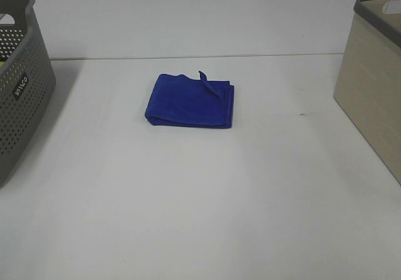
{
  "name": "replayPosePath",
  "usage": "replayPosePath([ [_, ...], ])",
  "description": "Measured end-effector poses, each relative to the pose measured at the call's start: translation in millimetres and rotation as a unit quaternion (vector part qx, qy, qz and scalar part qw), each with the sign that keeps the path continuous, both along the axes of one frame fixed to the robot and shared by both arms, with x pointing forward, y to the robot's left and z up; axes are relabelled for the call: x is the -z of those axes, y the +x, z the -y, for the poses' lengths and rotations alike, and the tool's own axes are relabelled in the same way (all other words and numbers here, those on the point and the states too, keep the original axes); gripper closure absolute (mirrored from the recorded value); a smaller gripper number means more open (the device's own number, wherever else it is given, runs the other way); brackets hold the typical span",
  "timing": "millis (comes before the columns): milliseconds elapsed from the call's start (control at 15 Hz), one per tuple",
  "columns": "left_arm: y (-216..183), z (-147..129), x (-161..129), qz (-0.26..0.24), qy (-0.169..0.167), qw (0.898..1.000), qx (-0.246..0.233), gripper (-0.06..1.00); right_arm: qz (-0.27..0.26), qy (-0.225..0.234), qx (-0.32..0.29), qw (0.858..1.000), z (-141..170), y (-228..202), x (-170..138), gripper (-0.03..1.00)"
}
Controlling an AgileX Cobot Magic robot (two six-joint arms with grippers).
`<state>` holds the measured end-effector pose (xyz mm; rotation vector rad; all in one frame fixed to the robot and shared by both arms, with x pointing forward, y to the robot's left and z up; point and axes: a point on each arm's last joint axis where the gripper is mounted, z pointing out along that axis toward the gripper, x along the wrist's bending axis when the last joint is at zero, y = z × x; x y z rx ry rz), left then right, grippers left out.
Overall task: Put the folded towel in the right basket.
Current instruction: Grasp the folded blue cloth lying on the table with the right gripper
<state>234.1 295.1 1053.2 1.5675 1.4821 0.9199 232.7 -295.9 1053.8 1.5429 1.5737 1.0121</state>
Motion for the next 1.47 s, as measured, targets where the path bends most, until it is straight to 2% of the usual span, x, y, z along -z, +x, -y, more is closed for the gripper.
replayPosePath([
  [933,0,0,0,0.0,0.0,1.0,0.0,-0.04,-0.012,-0.001,0.0,1.0,0,4,0,0.0],
  [1067,0,0,0,0.0,0.0,1.0,0.0,-0.04,-0.076,-0.004,-0.01,0.997,-2,31,-11,0.0],
  [1267,0,0,0,0.0,0.0,1.0,0.0,-0.04,-0.182,0.048,-0.034,0.982,-14,104,-59,0.0],
  [1333,0,0,0,0.0,0.0,1.0,0.0,-0.04,-0.197,0.059,-0.039,0.978,-16,120,-67,0.0],
  [1467,0,0,0,0.0,0.0,1.0,0.0,-0.04,-0.225,0.082,-0.051,0.97,-22,180,-90,0.0],
])
